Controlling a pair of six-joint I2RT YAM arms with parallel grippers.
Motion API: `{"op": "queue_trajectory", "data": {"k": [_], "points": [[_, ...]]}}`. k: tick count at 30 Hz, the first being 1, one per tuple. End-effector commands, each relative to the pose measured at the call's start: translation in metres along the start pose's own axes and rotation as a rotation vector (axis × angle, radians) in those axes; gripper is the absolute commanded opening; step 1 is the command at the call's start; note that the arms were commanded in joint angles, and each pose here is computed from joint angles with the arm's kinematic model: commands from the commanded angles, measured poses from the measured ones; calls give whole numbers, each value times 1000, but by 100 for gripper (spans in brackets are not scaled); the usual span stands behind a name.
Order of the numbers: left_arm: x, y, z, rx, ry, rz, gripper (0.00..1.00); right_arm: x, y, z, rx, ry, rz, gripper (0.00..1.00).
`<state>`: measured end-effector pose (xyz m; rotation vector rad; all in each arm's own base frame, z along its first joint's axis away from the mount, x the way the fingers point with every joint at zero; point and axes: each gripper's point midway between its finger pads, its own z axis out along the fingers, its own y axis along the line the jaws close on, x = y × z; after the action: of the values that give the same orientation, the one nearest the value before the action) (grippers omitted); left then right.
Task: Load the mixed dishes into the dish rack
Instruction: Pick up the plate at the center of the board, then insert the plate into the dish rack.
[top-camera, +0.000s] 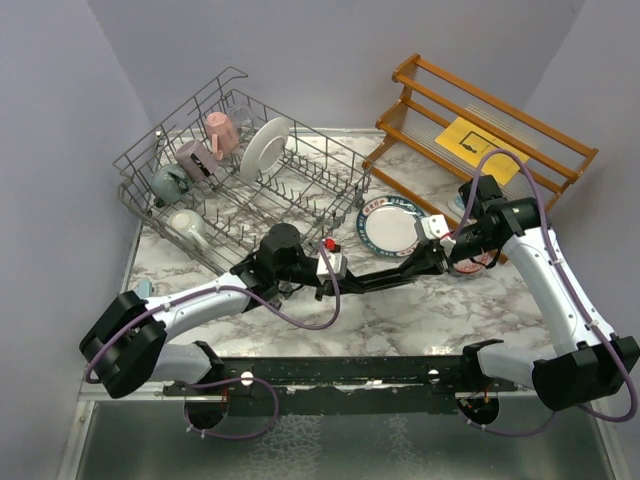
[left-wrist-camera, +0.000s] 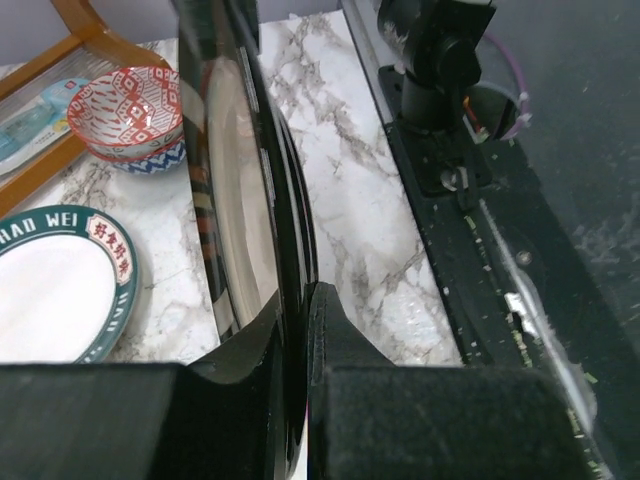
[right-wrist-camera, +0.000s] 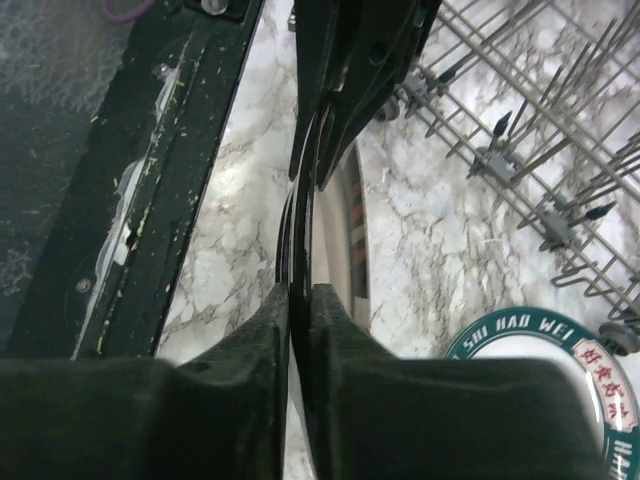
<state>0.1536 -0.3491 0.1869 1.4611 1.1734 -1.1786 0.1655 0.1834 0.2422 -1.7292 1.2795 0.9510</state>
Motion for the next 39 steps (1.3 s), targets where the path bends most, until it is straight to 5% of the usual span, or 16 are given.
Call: {"op": "queue_trajectory", "data": {"k": [1, 7, 12, 39], "points": [[-56, 0, -10, -44, -177, 52, 0, -49, -11, -3, 31, -165, -98, 20], [-68, -14, -24, -86, -255, 22, 0, -63, -11, -4, 27, -223, -90, 63], [-77, -26, -37, -118, -313, 14, 0, -77, -15, -8, 33, -257, -62, 84], [-144, -41, -72, -178, -479, -55, 0, -26, -76, -74, 376, -332, 262, 87]]}}
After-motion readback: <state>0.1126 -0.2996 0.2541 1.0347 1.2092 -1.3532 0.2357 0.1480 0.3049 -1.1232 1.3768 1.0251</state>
